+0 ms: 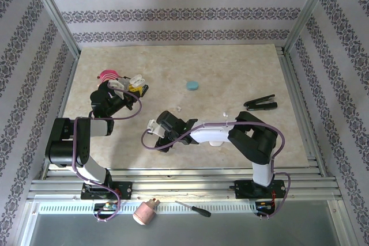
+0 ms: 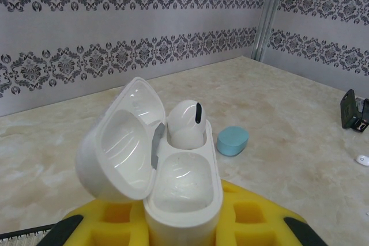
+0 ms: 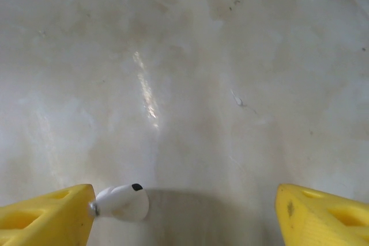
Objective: Insert wireless bluetooth earbuds into charging case
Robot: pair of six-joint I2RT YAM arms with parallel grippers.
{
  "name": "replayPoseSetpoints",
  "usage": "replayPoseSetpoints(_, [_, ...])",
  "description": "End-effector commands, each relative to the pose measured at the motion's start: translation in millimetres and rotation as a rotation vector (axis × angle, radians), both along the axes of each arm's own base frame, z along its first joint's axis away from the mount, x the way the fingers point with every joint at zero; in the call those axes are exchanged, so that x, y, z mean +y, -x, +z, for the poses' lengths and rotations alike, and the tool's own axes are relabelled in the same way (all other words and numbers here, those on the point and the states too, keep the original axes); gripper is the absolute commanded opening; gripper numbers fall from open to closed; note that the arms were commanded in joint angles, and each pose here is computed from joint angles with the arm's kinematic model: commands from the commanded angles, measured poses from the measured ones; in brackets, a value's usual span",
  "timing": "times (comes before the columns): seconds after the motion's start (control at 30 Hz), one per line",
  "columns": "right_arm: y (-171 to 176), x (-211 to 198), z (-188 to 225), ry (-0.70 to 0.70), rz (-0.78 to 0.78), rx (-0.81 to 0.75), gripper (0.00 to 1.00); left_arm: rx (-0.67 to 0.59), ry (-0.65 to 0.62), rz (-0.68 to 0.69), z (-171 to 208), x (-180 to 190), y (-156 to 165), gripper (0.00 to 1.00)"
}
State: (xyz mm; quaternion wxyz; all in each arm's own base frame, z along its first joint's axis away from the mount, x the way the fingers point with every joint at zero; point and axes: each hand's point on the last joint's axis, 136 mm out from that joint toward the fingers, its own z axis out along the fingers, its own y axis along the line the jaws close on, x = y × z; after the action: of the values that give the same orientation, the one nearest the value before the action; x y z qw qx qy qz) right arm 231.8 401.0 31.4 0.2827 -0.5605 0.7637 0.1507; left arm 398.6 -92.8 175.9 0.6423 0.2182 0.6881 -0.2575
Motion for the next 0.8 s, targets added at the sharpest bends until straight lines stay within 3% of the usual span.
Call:
replayPoseSetpoints(0.0, [-4,-15,6,0.029,-0.012,-0.026,0.81,-0.055,0.009,-0.011,11,3,1,0.03])
replayPoseSetpoints(0.4, [-4,-7,41,-0.165,-0.081,0.142,0.79,-0.056,0.015,-0.012,12,3,1,0.03])
replayPoseSetpoints(0.63, [6,-9,29,-0.083,-0.124,0.309,0.59,-0.057,0.016,-0.007,11,4,1,0.03])
replayPoseSetpoints(0.77, [17,-10,19,0.021,-0.132,0.389,0.53,-0.051,0.022,-0.008,10,5,0,0.03])
